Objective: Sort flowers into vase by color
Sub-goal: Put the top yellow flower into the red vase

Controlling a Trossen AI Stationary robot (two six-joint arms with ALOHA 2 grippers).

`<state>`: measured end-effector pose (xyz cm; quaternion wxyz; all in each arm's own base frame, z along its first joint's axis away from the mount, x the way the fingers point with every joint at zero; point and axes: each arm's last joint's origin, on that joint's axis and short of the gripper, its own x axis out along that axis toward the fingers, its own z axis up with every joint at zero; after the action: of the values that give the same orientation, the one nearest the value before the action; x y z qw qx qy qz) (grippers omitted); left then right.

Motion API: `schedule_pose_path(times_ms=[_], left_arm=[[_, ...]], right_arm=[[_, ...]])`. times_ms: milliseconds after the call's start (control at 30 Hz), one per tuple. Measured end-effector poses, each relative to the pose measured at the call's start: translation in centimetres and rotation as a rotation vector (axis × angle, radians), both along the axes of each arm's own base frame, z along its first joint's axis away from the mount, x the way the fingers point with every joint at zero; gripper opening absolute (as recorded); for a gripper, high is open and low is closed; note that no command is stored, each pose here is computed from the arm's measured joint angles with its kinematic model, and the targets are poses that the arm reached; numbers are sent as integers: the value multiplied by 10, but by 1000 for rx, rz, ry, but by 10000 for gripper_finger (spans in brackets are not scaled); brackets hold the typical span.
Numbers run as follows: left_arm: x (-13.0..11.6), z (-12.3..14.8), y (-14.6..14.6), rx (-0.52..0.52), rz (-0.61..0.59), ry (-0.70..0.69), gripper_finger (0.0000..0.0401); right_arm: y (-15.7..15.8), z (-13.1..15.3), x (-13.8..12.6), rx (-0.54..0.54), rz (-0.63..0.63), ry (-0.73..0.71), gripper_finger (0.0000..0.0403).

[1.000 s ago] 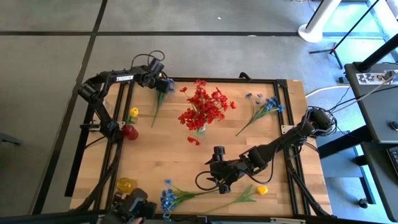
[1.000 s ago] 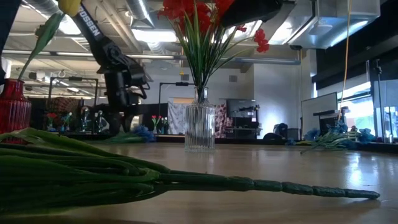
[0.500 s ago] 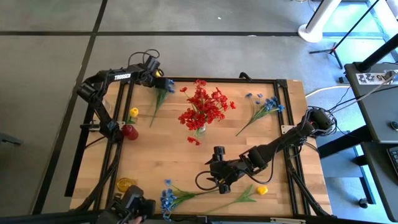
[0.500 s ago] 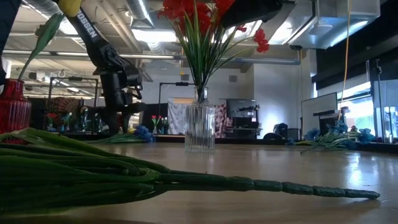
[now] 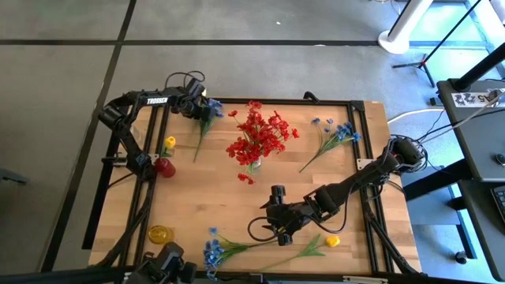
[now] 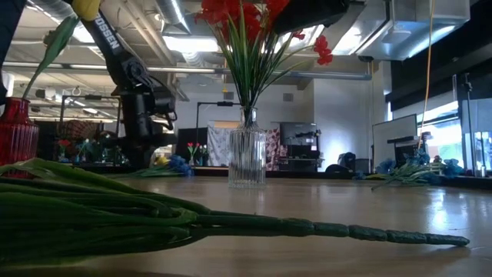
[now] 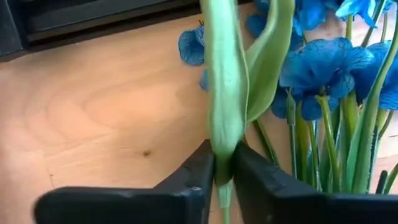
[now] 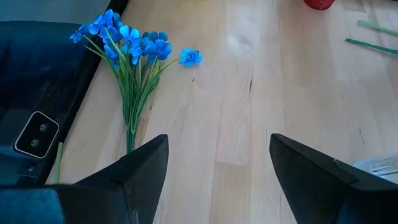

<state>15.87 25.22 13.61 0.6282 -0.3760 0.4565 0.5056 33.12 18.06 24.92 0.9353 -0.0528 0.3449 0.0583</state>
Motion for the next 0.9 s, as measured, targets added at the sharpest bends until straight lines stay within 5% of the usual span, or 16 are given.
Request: schedule_pose_path(times_ms=[233,533,733,900], left_arm=[[2,16,-8,21,-54,-18,10],[7,138,-78,407,-291,-339,6],[-30,212,-173,685,-594,-654,6],[-83,228,-223,840,-792,-909,9]], right_arm=[[0,0,0,0,0,1,280],[0,0,0,-7,6,0,280],[0,0,0,-7,6,-1,280],[1,2,1,4,6,-21,280]])
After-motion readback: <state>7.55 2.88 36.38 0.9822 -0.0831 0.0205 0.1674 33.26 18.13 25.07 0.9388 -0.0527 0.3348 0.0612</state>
